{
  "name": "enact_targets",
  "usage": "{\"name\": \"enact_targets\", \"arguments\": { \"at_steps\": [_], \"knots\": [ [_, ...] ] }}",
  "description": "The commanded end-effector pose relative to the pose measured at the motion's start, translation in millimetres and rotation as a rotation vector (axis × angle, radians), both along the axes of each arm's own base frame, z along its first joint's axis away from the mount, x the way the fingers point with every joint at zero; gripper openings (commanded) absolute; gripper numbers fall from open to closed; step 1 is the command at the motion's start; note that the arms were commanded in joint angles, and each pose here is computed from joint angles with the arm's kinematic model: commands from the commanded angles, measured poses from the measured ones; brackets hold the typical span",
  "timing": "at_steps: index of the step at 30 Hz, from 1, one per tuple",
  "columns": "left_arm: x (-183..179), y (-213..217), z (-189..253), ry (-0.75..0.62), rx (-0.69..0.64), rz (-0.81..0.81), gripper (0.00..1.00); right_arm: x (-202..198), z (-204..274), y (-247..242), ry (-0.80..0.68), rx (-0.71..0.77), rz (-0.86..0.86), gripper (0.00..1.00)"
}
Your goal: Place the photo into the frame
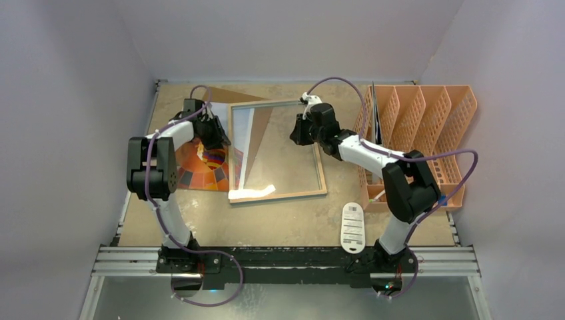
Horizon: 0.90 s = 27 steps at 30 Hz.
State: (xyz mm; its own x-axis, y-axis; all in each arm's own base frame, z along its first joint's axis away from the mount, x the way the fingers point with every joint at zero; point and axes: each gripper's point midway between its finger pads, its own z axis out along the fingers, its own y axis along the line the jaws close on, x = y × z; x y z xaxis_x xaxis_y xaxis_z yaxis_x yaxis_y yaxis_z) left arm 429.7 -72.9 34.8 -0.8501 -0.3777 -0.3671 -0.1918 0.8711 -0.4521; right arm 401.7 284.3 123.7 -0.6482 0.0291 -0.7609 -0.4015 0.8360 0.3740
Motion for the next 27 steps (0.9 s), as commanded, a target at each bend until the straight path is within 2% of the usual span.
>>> {"name": "enact_targets", "arguments": {
  "at_steps": [1, 8, 15, 27],
  "knots": [
    [-9.8, 3.4, -19.4, 0.062, 0.040, -0.028, 0.38, 19.5, 12.9, 0.3, -0.080, -0.034, -0.010, 0.16],
    [-10.5, 6.6, -25.2, 0.076, 0.064, -0.041, 0.38, 30.6, 8.3, -3.2, -0.106, -0.088, -0.018, 0.14],
    [-9.9, 9.6, -24.9, 0.075, 0.085, -0.050, 0.39, 35.9, 32.1, -6.5, -0.171, -0.099, -0.023, 0.14],
    [-7.0, 4.2, -25.5, 0.072, 0.055, -0.062, 0.41, 24.6, 21.4, 19.2, -0.135, -0.010, 0.103, 0.13]
  ]
}}
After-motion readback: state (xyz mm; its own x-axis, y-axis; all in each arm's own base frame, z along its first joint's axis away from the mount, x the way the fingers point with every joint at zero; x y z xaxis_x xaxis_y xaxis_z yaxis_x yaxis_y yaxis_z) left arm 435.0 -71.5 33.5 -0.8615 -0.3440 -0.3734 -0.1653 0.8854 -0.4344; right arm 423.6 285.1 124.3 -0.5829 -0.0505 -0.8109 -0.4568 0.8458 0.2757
